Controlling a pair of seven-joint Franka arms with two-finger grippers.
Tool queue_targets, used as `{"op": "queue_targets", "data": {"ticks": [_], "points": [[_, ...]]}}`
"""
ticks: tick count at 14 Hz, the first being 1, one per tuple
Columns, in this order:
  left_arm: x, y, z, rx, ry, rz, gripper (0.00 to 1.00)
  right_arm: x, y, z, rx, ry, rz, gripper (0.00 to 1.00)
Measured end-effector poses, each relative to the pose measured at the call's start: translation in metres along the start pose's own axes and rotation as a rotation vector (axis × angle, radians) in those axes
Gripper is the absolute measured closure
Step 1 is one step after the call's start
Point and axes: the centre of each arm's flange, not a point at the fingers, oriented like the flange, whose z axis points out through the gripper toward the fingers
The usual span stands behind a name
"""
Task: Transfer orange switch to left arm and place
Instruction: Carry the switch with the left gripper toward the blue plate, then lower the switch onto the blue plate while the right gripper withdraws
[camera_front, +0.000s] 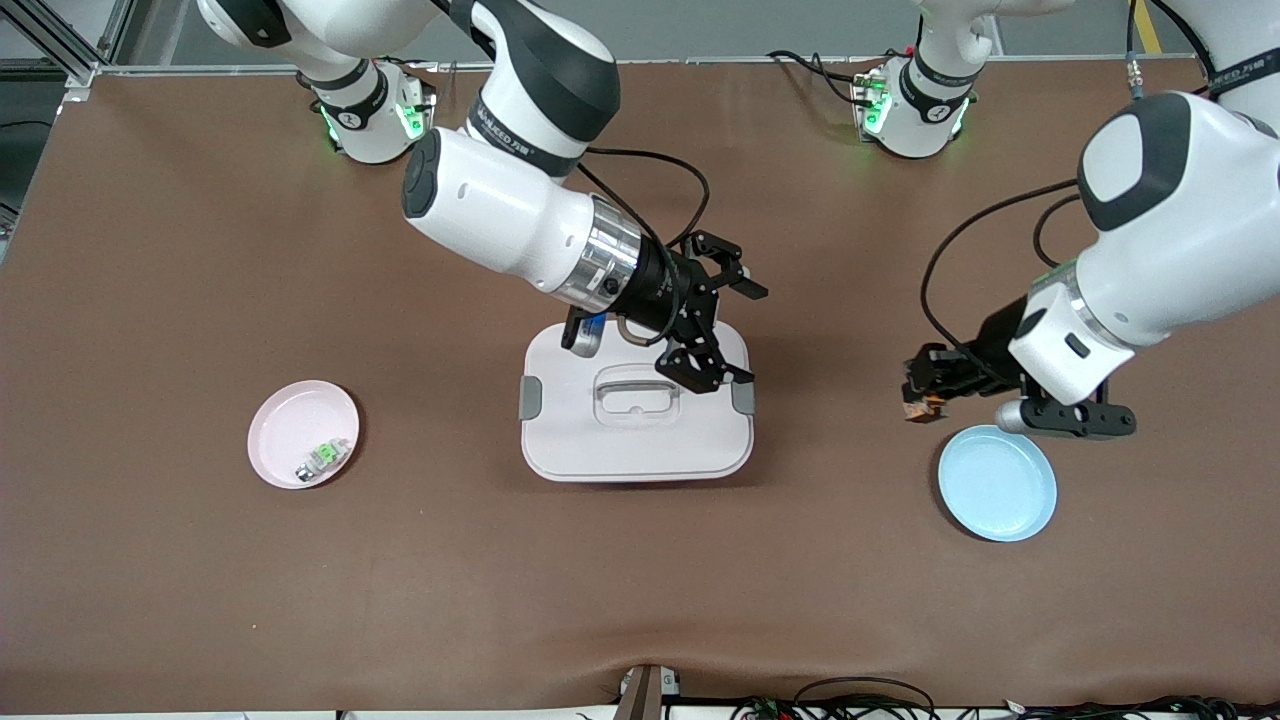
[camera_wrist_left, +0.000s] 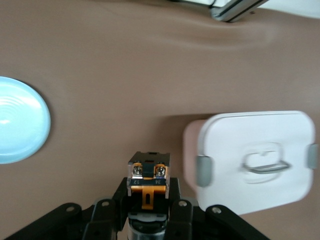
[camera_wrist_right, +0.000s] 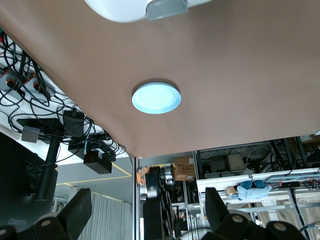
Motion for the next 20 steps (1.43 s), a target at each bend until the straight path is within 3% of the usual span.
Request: {"op": "queue_targets", "data": {"ticks": [3, 6, 8, 10, 12, 17, 20], "points": [[0.008, -0.054, 0.021, 0.040, -0.040, 0.102, 0.66, 0.002, -0.002, 0.000, -0.007, 0.009, -0.023, 0.00], [0.013, -0.090, 0.042, 0.143, -0.088, 0.220, 0.66, 0.003, -0.011, -0.015, -0.021, 0.043, -0.219, 0.00], [0.014, -0.099, 0.057, 0.202, -0.119, 0.294, 0.66, 0.000, -0.017, -0.038, -0.025, 0.135, -0.369, 0.00], [0.017, -0.107, 0.069, 0.248, -0.141, 0.356, 0.66, 0.006, -0.020, -0.057, -0.073, 0.239, -0.480, 0.00], [0.021, -0.113, 0.082, 0.257, -0.151, 0.432, 0.66, 0.015, -0.030, -0.076, -0.125, 0.276, -0.615, 0.00], [0.027, -0.161, 0.122, 0.236, -0.160, 0.661, 0.66, 0.057, -0.056, -0.129, -0.395, 0.345, -1.087, 0.00], [0.028, -0.196, 0.148, 0.214, -0.184, 0.804, 0.66, 0.071, -0.060, -0.163, -0.544, 0.438, -1.333, 0.00]]}}
